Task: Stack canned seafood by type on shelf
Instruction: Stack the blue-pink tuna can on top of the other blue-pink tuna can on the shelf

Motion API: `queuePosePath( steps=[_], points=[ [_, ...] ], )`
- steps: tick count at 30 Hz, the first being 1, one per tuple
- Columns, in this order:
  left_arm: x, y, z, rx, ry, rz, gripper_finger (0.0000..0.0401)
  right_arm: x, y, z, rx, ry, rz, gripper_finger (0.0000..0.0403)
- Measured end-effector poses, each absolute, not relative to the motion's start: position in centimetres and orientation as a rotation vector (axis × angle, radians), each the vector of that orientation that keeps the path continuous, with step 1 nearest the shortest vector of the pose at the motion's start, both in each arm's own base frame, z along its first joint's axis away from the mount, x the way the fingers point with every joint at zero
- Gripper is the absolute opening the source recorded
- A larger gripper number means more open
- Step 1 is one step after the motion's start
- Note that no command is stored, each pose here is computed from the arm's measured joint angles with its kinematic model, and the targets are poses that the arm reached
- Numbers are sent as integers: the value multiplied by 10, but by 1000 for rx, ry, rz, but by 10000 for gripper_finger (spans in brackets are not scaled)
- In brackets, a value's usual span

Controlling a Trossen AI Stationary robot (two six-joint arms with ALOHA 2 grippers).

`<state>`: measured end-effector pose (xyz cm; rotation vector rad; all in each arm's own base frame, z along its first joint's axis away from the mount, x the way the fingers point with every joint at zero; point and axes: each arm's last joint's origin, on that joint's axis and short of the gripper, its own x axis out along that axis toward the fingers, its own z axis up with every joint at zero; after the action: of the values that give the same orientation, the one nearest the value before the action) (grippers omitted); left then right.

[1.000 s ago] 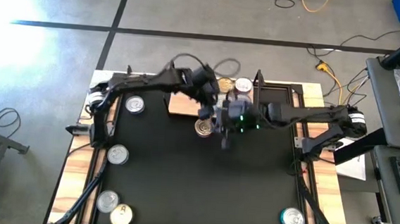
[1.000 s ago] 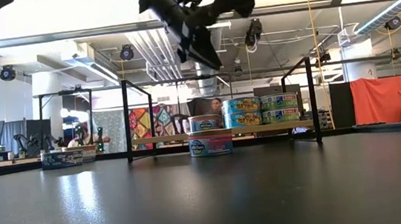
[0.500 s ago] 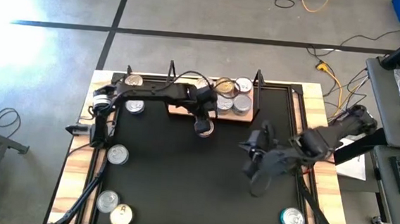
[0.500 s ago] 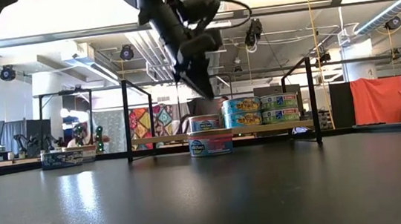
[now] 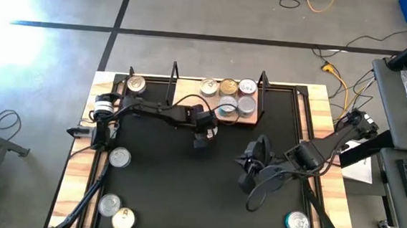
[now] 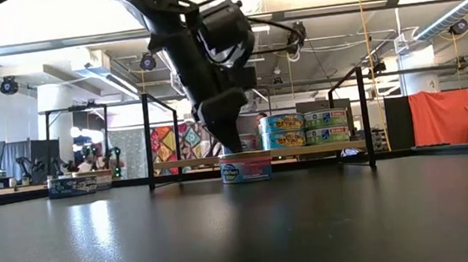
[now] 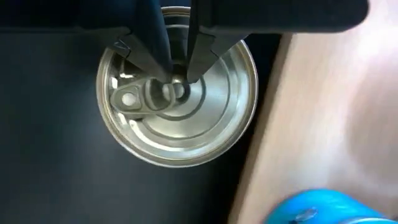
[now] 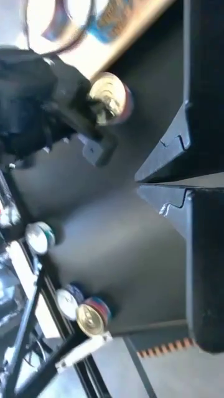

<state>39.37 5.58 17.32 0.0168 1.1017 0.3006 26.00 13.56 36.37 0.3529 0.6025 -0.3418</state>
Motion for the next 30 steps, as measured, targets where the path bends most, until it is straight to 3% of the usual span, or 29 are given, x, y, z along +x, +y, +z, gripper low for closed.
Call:
queuePosePath(
  steps=[7,17,24,30],
  points=[
    [388,2,168,-5,1092,150,37,256,144,360,401,639,-319,9],
    [376,-96,193,-63,1042,0,37,235,140,352,172,875,-231,9],
    [380,-121,218,-196,968,92,39,213,148,340,4,1004,-200,9],
    [374,-123,243,-216,1081,151,55,187,161,313,-54,1046,-308,9]
  ],
)
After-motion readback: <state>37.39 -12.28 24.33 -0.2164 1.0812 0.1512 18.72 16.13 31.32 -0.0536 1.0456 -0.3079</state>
